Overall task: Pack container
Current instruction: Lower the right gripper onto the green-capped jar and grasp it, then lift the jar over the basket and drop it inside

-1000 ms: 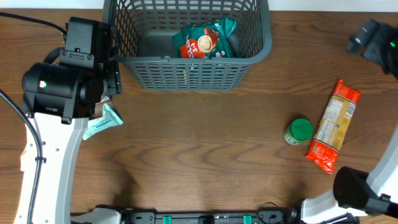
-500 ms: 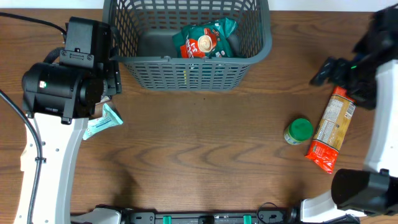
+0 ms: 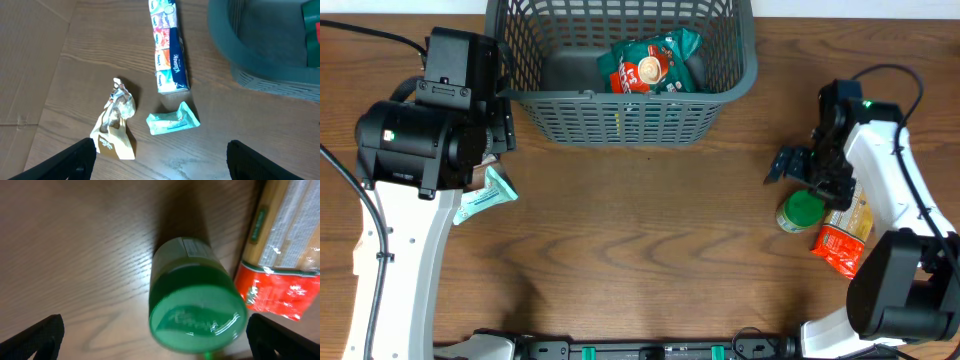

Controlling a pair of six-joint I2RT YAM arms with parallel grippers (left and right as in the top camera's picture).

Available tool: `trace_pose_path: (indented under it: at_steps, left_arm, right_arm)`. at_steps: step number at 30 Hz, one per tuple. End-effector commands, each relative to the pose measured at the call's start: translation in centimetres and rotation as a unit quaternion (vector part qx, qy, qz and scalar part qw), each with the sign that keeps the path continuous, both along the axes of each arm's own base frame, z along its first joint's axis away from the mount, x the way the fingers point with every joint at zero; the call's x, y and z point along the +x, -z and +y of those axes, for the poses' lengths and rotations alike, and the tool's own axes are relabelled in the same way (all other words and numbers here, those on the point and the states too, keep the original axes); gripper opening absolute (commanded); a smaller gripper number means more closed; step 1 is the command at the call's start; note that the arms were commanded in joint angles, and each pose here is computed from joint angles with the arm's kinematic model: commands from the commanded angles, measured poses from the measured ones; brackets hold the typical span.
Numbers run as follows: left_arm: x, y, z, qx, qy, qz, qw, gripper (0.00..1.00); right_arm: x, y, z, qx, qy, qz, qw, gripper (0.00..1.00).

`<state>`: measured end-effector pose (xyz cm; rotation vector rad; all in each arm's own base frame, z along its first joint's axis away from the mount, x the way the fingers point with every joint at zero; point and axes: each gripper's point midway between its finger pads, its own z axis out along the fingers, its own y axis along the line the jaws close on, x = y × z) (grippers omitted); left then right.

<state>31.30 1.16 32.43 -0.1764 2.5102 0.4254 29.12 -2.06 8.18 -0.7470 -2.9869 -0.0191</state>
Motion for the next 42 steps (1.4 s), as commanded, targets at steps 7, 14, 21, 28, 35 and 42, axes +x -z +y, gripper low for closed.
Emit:
trace_pose_path:
  at_steps: [7, 14, 21, 28, 35, 42]
  left_arm:
    - [-0.2, -0.2, 0.3, 0.002, -0.006, -0.002, 1.0, 0.84]
    - [-0.5, 0.0, 0.4, 0.004, -0.006, 0.006, 1.0, 0.84]
    - [-0.7, 0.1, 0.4, 0.005, -0.006, 0.01, 1.0, 0.84]
    - [-0.7, 0.1, 0.4, 0.005, -0.006, 0.01, 1.0, 0.84]
    - [-0.7, 0.1, 0.4, 0.005, -0.006, 0.01, 1.0, 0.84]
    - [-0.7, 0.1, 0.4, 0.005, -0.006, 0.01, 1.0, 0.84]
  right_arm:
    - [-1.2, 2.9, 0.0, -0.009, 0.006, 0.0, 1.0, 0.99]
    - [-1.8, 5.3, 0.0, -0.01, 0.007, -0.007, 1.0, 0.99]
    - [-1.0, 5.7, -0.4, -0.022, 0.006, -0.026, 0.999, 0.95]
    - [-0.8, 5.7, -0.7, -0.029, 0.006, -0.03, 0.999, 0.56]
    - [-0.2, 5.5, -0.9, -0.036, 0.006, -0.042, 0.998, 0.22]
    - [5.2, -1.0, -1.6, -0.05, -0.021, -0.114, 0.992, 0.01]
